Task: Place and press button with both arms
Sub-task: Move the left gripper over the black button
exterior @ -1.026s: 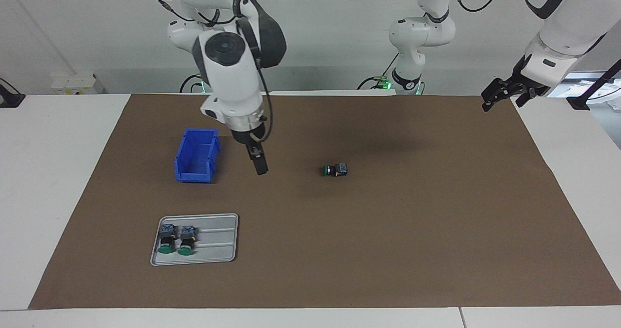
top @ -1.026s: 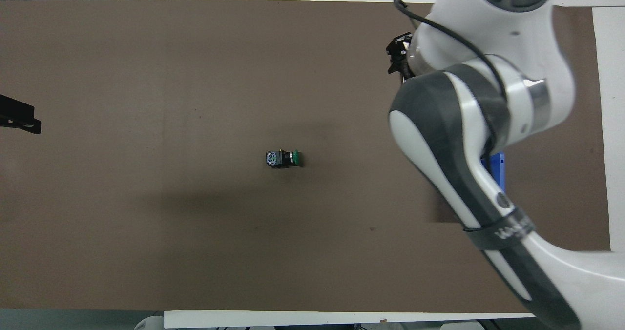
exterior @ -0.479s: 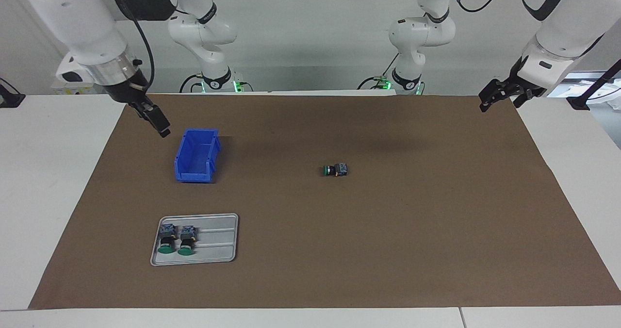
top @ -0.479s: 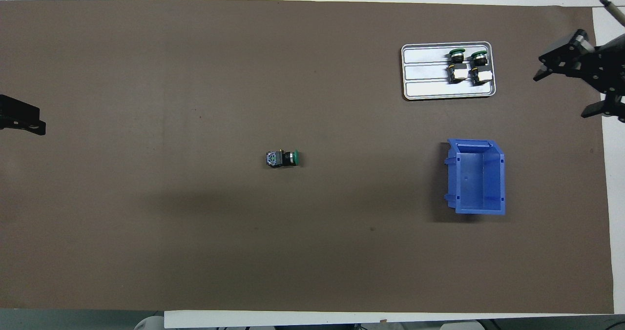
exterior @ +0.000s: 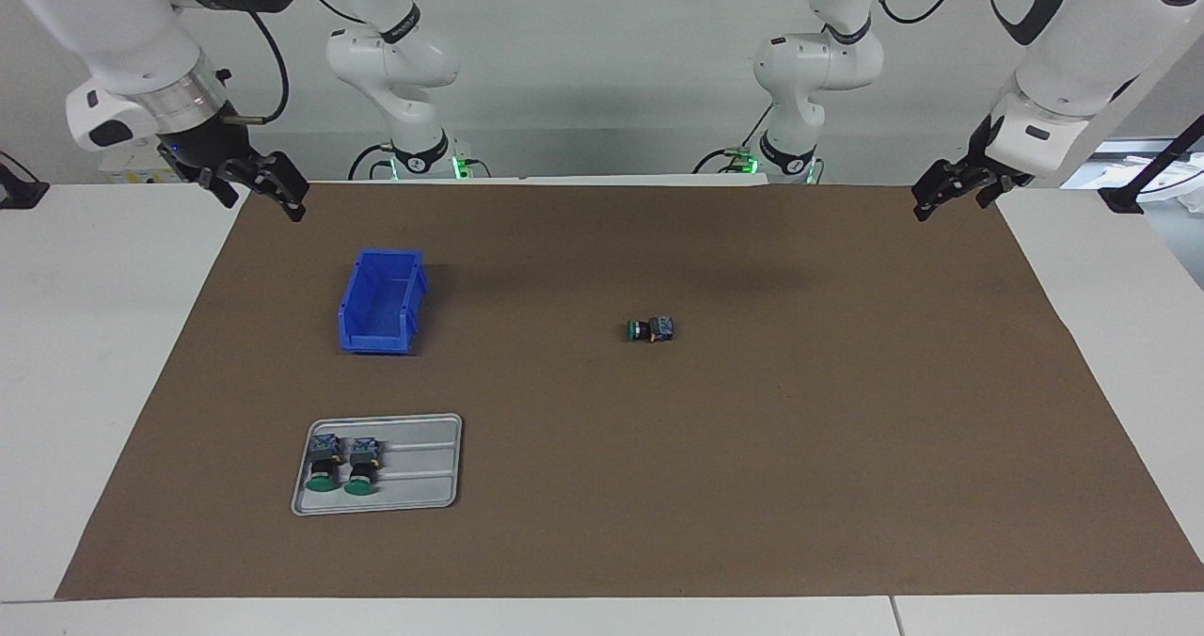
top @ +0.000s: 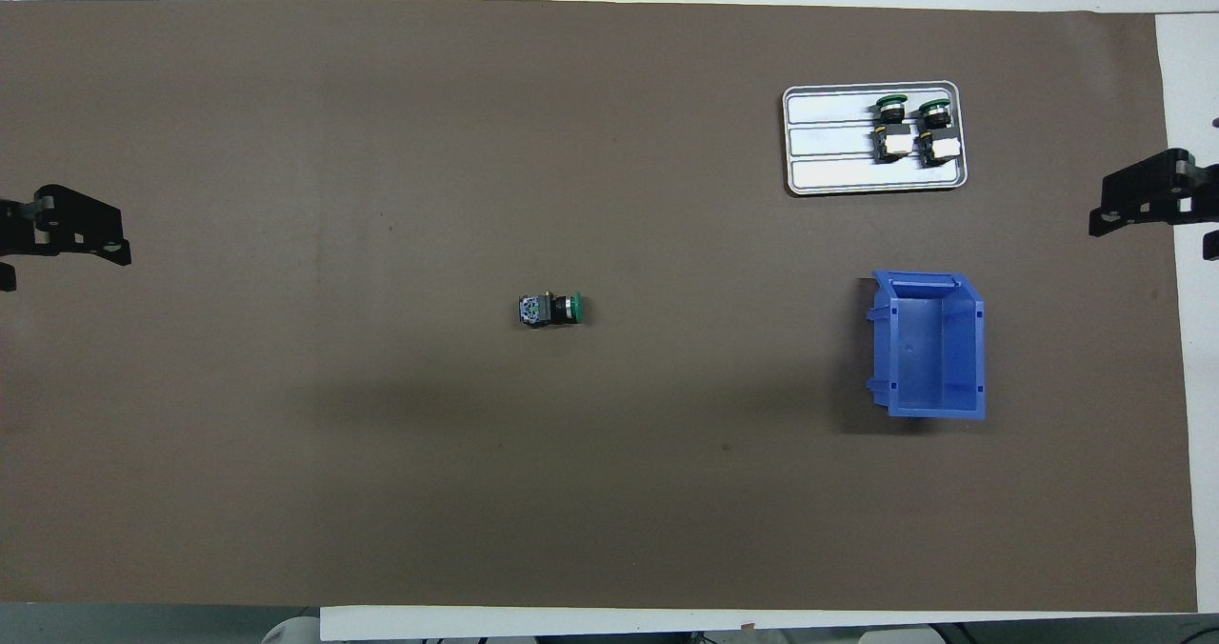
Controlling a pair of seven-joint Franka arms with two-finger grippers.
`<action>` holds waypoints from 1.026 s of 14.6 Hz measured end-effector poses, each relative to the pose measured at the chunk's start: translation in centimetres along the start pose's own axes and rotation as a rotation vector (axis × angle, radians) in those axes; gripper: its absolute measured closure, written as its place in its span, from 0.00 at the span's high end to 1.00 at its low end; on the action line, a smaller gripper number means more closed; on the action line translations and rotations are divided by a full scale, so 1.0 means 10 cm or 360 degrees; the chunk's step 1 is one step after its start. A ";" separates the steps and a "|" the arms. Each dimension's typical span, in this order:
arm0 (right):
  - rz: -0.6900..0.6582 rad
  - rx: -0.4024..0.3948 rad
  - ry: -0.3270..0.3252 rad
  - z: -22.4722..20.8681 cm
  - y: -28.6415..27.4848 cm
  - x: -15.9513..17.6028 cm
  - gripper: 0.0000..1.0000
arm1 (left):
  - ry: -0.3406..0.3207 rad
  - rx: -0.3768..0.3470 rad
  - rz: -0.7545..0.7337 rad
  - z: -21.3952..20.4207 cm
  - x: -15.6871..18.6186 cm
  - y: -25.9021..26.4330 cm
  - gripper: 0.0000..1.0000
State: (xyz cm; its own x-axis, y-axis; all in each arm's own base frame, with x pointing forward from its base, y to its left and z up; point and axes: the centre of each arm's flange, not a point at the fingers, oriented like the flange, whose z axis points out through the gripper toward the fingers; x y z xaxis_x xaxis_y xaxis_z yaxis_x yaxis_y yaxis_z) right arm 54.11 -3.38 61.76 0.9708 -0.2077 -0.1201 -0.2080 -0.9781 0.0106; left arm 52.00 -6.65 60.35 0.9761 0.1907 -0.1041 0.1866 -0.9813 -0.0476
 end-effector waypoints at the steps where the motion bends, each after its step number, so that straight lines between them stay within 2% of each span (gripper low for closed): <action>1: -0.0041 0.0000 0.0012 0.04 0.00 0.00 0.99 | 0.0001 -0.0013 -0.0083 0.03 -0.04 0.12 1.00; 4: -0.0102 -0.0006 0.0034 0.10 0.01 -0.01 0.99 | 0.0009 -0.0014 -0.0308 0.21 -0.17 0.54 1.00; 10: -0.0094 -0.0008 0.0033 0.09 0.07 -0.05 0.99 | -0.0008 -0.0012 -0.0838 0.58 -0.32 1.18 1.00; 15: -0.0111 -0.0010 0.0029 0.10 0.02 -0.05 0.99 | 0.0003 -0.0024 -0.1295 1.08 -0.42 1.98 1.00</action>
State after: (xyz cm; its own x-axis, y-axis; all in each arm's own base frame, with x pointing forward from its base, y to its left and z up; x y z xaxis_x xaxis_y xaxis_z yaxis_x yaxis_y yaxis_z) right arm 53.42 -3.45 60.80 0.9849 -0.1391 -0.1026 -0.1389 -0.9903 0.0093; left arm 50.41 -26.56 49.10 0.5343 0.8443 -0.0408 0.8392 -0.5356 -0.0940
